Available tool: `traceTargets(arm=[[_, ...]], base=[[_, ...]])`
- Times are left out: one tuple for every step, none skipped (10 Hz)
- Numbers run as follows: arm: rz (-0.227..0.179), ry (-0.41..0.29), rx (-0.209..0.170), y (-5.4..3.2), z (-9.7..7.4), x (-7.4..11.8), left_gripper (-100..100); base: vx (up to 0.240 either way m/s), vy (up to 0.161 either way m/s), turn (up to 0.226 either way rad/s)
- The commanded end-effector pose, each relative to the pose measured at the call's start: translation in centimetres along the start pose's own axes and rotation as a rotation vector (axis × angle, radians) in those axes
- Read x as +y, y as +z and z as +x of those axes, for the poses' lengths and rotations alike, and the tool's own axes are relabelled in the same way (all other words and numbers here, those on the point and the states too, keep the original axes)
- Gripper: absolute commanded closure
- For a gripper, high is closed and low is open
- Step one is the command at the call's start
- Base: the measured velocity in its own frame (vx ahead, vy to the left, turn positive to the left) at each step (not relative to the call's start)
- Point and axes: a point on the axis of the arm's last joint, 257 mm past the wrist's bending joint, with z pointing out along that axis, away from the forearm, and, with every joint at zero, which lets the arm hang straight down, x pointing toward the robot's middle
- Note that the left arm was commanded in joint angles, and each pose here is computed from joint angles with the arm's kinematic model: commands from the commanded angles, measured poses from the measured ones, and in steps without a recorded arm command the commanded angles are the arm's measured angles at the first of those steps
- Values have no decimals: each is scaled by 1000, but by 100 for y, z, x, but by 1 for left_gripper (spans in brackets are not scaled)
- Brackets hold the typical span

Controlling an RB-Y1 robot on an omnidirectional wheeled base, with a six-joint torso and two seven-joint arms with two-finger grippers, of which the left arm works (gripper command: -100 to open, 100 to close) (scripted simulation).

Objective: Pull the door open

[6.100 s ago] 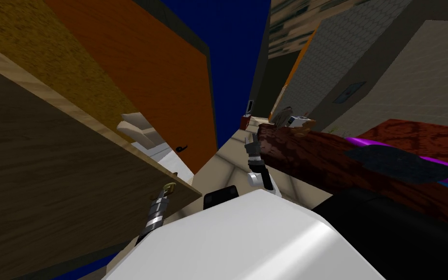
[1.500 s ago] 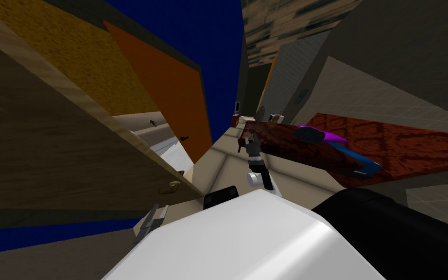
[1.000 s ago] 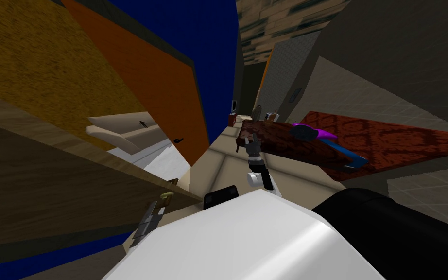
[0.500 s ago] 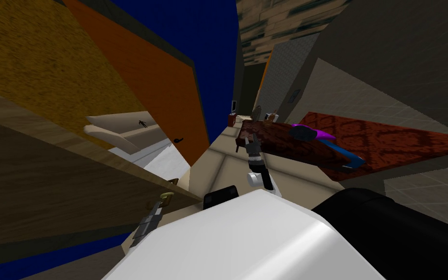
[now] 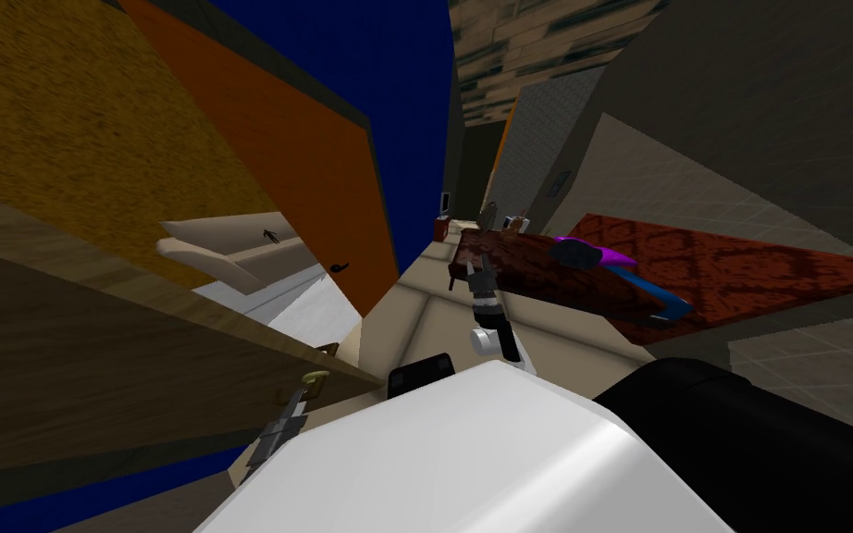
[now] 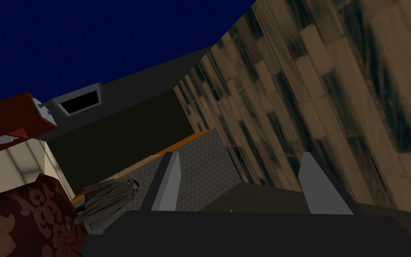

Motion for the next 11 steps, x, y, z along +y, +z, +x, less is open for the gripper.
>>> traceTargets(arm=[[-6, -11, 18, -29, 93, 48, 100], [-6, -10, 24, -54, 110, 52, 100], [-7, -10, 34, -107, 147, 60, 100], [-9, -9, 52, -194, 207, 68, 100], [-9, -9, 52, -194, 207, 68, 100], [-10, -9, 70, -287, 268, 71, 100], [-5, -8, 73, -273, 272, 58, 100], [-10, -9, 70, -287, 268, 71, 100], [-10, -9, 82, -350, 308, 70, 100], [-18, -11, 79, -372, 302, 89, 100], [-22, -12, 77, -384, 298, 100, 100]], base=[[-11, 0, 1], [-9, -2, -5], [-3, -15, -34], [-14, -17, -36], [-16, -12, 0], [-11, 1, -10], [-10, 8, -19], [0, 0, 0], [-11, 10, -13], [-11, 7, -11], [0, 0, 0]])
